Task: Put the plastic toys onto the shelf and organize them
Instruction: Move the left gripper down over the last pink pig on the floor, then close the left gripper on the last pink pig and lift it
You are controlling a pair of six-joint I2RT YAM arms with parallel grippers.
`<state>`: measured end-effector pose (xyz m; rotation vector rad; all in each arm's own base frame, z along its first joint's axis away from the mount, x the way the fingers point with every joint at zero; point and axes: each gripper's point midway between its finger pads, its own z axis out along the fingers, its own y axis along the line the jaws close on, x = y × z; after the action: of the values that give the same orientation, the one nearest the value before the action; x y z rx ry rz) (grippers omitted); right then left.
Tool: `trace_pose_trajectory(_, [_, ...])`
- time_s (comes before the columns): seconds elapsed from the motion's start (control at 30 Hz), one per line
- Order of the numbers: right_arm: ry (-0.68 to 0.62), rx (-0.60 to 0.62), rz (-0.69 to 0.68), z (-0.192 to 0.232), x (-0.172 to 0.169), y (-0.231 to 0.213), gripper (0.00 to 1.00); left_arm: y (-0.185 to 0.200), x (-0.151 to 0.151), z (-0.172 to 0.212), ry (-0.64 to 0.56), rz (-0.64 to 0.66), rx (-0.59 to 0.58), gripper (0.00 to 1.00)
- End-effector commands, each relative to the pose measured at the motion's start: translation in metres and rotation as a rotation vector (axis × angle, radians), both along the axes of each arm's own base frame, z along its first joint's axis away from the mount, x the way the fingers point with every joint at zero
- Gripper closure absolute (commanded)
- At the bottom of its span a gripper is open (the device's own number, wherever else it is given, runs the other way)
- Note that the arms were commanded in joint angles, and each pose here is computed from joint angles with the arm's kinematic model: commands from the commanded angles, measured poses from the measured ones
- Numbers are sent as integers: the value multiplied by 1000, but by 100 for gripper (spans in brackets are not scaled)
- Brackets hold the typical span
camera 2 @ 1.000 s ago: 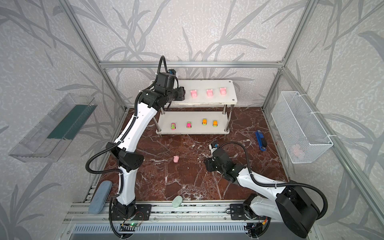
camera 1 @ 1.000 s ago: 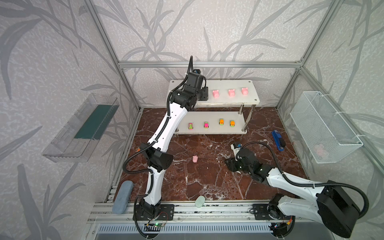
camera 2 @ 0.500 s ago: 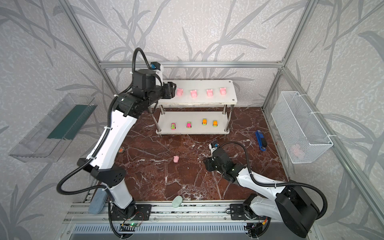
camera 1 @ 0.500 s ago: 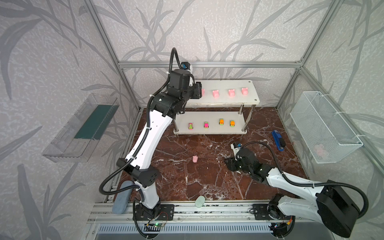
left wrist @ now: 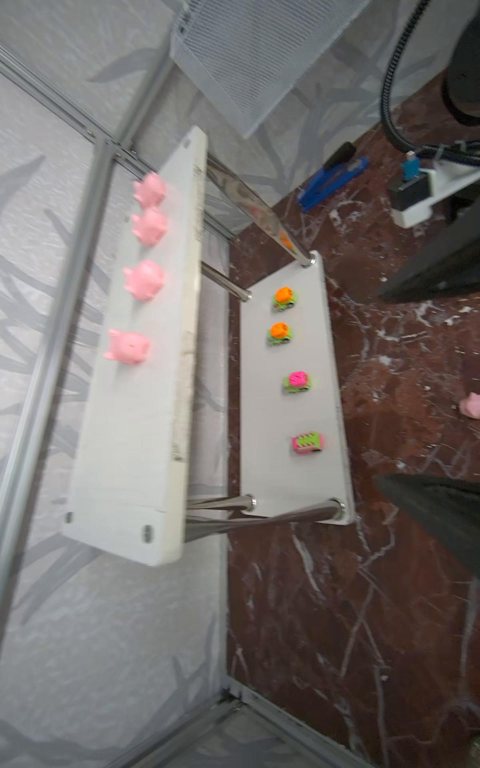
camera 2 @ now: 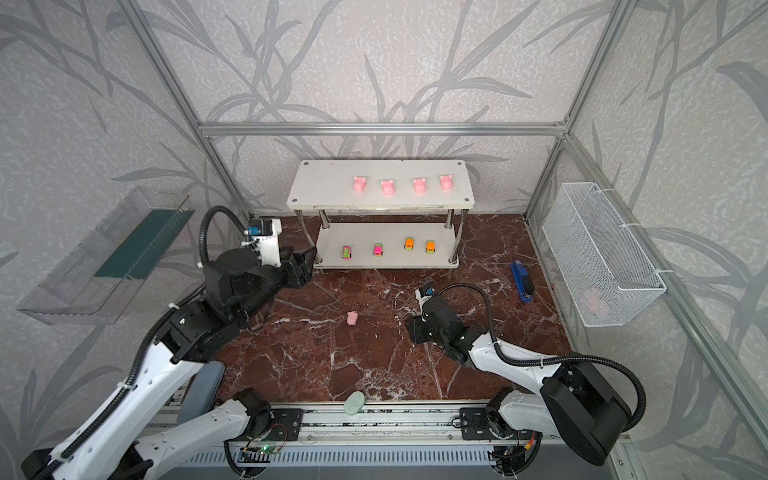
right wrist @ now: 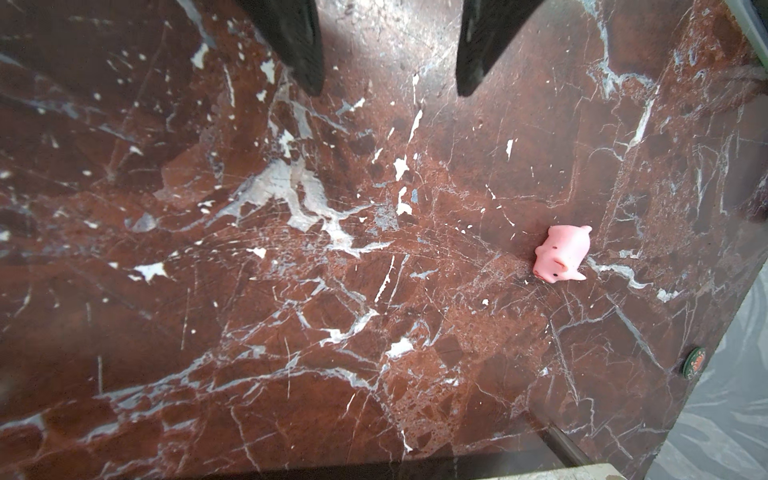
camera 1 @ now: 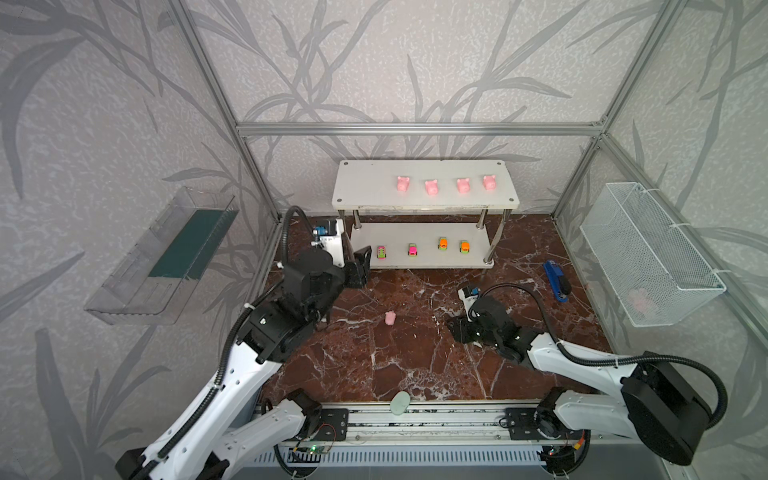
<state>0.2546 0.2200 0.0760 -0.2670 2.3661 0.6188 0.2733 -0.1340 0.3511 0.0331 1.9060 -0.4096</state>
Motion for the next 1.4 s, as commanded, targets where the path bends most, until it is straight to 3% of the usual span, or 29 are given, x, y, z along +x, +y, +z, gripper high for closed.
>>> trace_pose_trajectory(0.0, [-27, 23, -4, 18, 8, 5, 48, 7, -13, -50, 79, 42, -35, 36])
trace_pose_trajectory(0.2, [-49, 19, -15, 25, 11, 4, 48, -8, -24, -133, 212, 8, -67, 35])
trace_pose_trajectory(0.53, [-54, 7, -16, 24, 11, 2, 48, -49, -3, -225, 386, -79, 87, 33])
trace_pose_trajectory(0.97, [-66, -19, -39, 16, 10, -9, 48, -66, 5, -285, 550, -107, 191, 31])
trace_pose_trajectory(1.37, [-48, -17, -51, 7, 13, -13, 48, -71, 17, -305, 582, -87, 238, 35])
